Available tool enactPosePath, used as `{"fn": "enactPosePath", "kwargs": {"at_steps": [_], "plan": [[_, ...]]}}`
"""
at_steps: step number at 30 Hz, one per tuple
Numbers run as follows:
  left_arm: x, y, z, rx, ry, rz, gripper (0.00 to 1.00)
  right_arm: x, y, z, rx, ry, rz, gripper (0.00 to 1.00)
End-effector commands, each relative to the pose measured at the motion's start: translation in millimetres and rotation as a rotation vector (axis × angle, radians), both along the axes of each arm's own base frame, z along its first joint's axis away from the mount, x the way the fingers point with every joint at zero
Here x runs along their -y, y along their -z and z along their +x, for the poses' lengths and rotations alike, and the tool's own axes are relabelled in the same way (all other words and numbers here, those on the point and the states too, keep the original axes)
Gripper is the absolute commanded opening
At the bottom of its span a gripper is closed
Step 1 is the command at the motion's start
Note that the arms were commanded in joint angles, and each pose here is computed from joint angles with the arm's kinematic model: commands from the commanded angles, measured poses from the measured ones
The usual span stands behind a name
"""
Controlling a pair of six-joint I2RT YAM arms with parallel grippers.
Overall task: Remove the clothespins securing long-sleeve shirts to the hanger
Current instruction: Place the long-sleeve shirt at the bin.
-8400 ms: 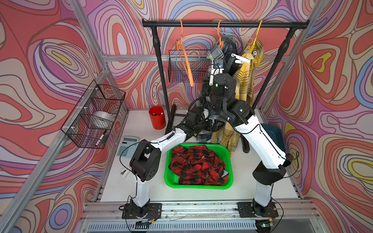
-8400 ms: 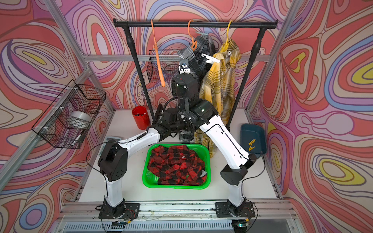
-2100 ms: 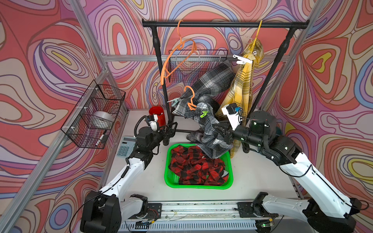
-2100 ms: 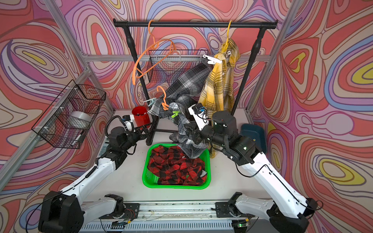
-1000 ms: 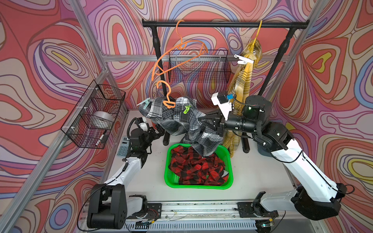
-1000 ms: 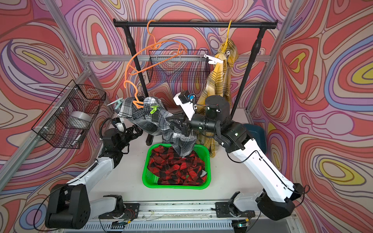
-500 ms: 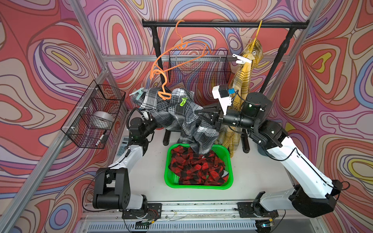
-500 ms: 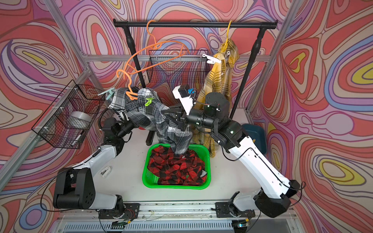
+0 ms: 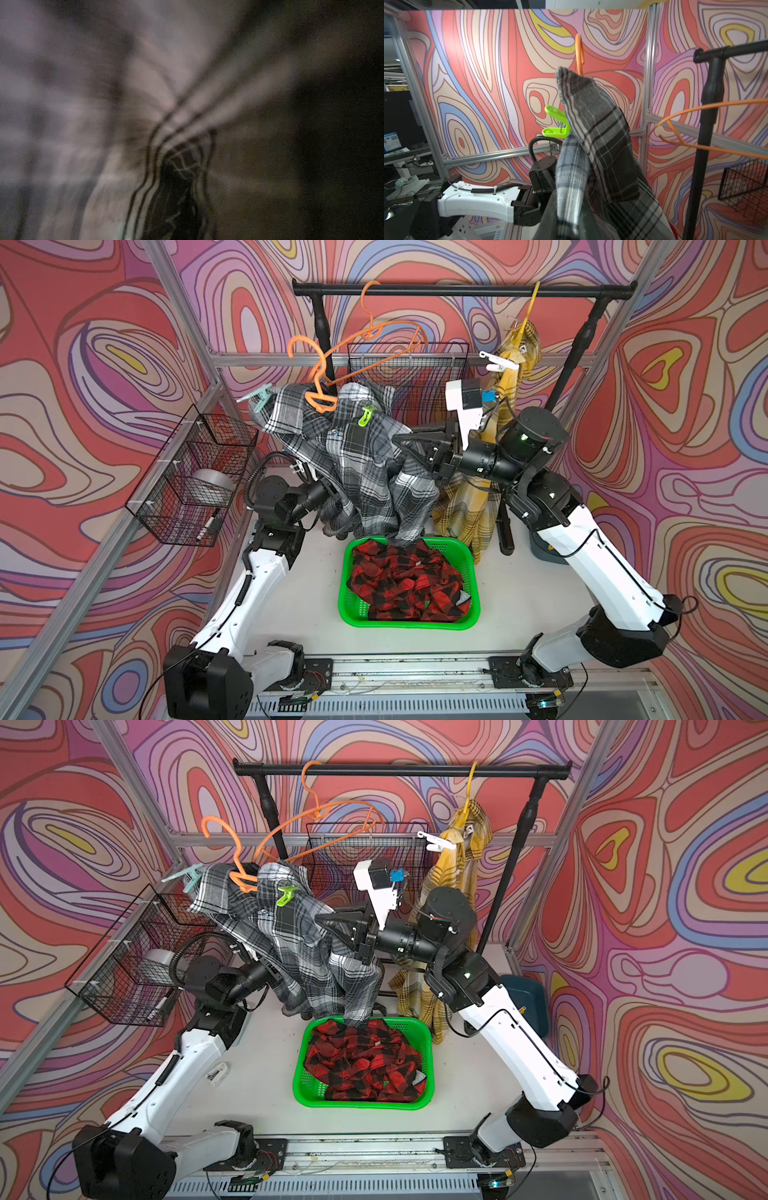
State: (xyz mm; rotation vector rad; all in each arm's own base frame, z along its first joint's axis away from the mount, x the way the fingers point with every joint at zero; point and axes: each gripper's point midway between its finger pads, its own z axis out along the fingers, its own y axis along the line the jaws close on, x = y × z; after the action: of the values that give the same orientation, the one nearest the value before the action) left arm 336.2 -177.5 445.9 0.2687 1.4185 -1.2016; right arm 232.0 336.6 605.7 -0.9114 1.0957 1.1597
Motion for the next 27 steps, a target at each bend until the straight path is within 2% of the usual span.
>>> {"fn": "enactPosePath", "kwargs": {"at_steps": [1,5,9,13,17,21,27], "plan": [[21.1,-36.4,-36.0,0.132,0.103,0.046,0.0,1.6,-38.5,-16.5,0.116,-0.063,0.113,0.0],[31.7,-66.2,-52.4,0.202,0.128,0.058,0.0,1.1,-54.2,-18.3,0.143,-0.082,0.146,0.0],[52.3,-79.1,-62.9,0.245,0.161,0.121,0.0,-0.1,-66.7,-17.2,0.157,-0.09,0.177,0.0],[64.3,-84.4,-72.8,0.244,0.202,0.113,0.0,-3.3,-71.9,-17.6,0.151,-0.118,0.191,0.0],[82.9,-70.2,-87.1,0.252,0.225,0.145,0.0,-0.1,-72.5,-20.0,0.143,-0.119,0.196,0.0],[98.0,-47.7,-88.1,0.206,0.238,0.157,0.0,5.1,-63.4,-21.9,0.117,-0.099,0.183,0.0],[117.4,10.4,-73.9,0.06,0.259,0.134,0.0,10.4,-18.9,-12.7,0.037,-0.013,0.127,0.0]]}}
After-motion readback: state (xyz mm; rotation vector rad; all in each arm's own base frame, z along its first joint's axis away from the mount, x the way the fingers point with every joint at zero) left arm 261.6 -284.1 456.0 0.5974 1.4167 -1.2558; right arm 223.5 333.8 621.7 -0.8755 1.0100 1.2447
